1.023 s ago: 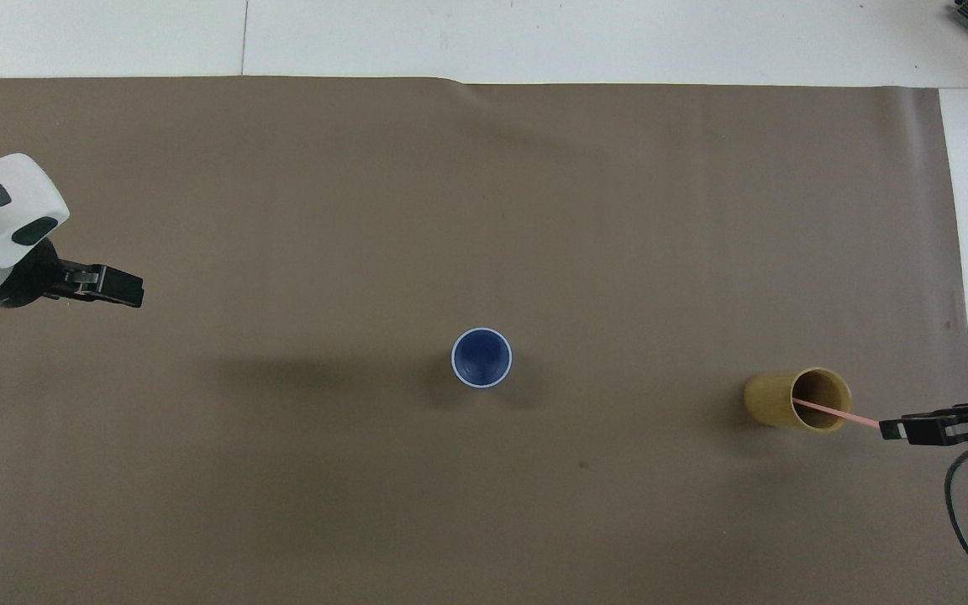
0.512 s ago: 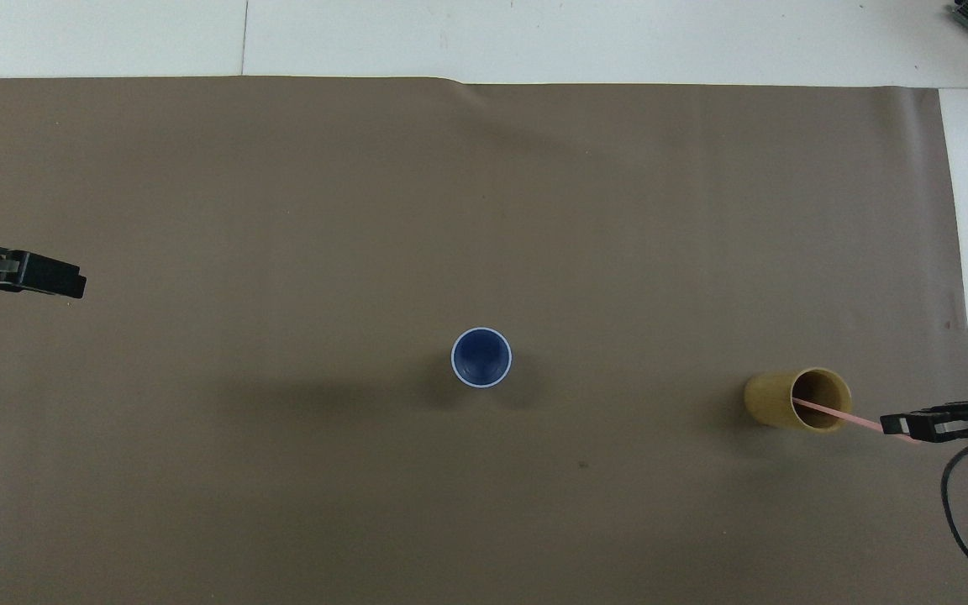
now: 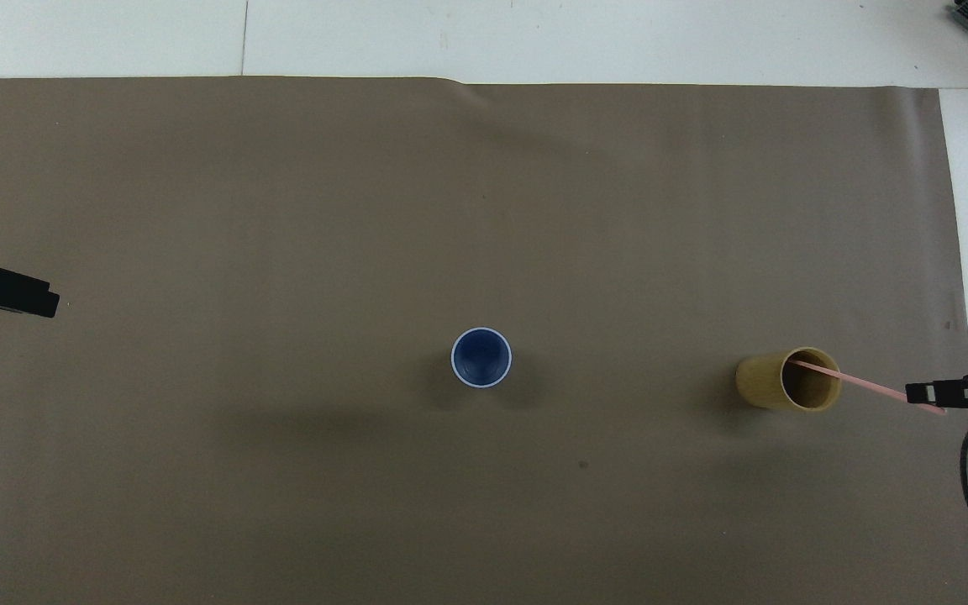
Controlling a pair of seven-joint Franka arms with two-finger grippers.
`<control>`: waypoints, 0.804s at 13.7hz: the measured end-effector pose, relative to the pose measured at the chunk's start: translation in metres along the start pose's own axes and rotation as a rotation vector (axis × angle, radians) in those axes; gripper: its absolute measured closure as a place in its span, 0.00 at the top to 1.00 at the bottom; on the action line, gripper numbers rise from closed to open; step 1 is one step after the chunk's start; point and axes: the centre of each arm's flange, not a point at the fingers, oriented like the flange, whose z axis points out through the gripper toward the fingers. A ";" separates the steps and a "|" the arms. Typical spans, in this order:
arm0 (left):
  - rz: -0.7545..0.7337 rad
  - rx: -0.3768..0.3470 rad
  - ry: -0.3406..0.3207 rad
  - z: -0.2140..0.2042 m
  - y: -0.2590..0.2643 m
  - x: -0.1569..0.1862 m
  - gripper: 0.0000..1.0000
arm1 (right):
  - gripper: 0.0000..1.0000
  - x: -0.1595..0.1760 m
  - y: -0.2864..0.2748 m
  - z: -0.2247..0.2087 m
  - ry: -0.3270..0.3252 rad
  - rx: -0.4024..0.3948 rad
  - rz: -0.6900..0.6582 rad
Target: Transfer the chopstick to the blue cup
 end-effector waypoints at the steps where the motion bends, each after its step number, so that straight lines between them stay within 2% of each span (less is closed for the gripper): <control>1: 0.000 0.000 -0.002 0.000 0.000 0.000 1.00 | 0.07 0.002 -0.014 -0.007 -0.013 0.000 0.057; 4: -0.003 -0.002 -0.014 -0.001 -0.001 -0.004 1.00 | 0.07 0.006 -0.049 -0.022 -0.058 -0.039 0.207; 8: -0.013 0.000 -0.008 -0.007 0.001 -0.008 1.00 | 0.07 0.020 -0.084 -0.038 -0.109 -0.187 0.281; 11: -0.014 -0.003 -0.008 -0.007 0.001 -0.008 1.00 | 0.07 0.033 -0.099 -0.049 -0.125 -0.287 0.387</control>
